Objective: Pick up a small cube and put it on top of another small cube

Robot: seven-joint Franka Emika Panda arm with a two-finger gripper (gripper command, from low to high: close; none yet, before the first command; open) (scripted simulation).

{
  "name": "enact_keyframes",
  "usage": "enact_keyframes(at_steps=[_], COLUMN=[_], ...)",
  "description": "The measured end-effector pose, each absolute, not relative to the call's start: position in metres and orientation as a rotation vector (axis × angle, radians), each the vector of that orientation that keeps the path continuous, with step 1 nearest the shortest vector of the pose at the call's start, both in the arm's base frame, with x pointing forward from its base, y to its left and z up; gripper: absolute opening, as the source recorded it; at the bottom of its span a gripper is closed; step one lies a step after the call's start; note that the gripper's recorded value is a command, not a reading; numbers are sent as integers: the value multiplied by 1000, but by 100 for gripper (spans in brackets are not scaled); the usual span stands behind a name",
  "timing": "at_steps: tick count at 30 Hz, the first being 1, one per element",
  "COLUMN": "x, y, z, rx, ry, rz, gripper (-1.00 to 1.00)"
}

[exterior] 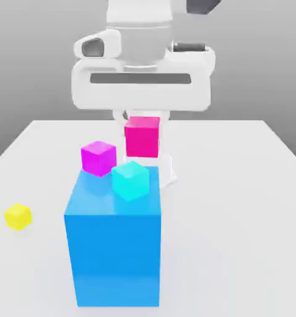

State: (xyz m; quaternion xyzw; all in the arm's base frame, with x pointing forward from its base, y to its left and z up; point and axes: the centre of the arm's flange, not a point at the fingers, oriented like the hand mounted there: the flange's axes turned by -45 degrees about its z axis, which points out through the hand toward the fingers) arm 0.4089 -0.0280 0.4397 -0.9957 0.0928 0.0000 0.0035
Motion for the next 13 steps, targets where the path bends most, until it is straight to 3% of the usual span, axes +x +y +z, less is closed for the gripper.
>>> enact_keyframes(at_steps=[2, 3, 9, 13], x=[407, 406, 406, 407], y=[-30, -30, -30, -31], z=[413, 404, 400, 442], rx=[-3120, -3120, -3123, -3125], ry=[309, 312, 313, 314], rz=[0, 0, 0, 0], gripper=[-100, 100, 100, 100])
